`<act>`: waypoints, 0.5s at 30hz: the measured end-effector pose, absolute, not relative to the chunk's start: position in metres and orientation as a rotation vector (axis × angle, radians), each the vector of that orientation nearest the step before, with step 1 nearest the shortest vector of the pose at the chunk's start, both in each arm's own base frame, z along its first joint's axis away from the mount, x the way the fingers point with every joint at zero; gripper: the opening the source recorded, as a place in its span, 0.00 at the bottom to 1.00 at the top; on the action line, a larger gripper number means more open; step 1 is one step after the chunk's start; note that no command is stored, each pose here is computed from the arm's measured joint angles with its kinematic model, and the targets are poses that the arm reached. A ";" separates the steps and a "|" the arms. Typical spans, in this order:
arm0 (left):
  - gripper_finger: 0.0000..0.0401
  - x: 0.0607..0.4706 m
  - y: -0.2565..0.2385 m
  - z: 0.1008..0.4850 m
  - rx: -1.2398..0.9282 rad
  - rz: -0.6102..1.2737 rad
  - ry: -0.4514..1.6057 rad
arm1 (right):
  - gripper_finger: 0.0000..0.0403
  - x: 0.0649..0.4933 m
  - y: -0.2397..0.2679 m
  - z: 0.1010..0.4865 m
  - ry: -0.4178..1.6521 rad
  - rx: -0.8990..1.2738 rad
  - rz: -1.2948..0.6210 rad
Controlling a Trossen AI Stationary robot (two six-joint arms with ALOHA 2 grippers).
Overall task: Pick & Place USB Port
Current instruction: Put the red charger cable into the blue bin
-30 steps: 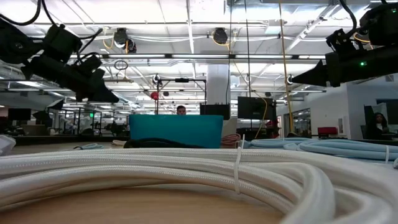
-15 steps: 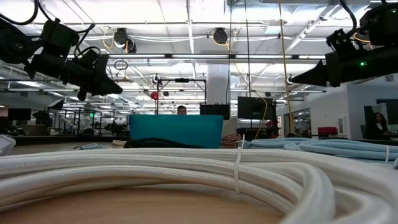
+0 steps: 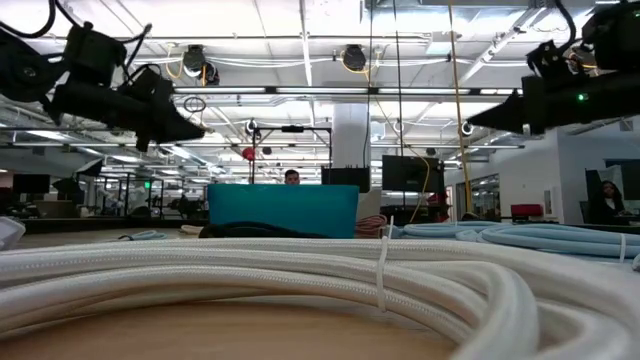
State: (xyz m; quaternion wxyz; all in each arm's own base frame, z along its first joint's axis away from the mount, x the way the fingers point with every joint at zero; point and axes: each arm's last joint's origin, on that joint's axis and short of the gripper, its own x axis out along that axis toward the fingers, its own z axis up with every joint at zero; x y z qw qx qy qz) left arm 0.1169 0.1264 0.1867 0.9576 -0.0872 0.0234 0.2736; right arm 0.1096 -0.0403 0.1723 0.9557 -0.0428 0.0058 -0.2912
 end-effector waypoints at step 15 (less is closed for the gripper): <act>0.10 0.154 0.087 0.217 0.284 0.252 -0.071 | 0.00 0.108 -0.040 0.190 -0.241 0.138 -0.570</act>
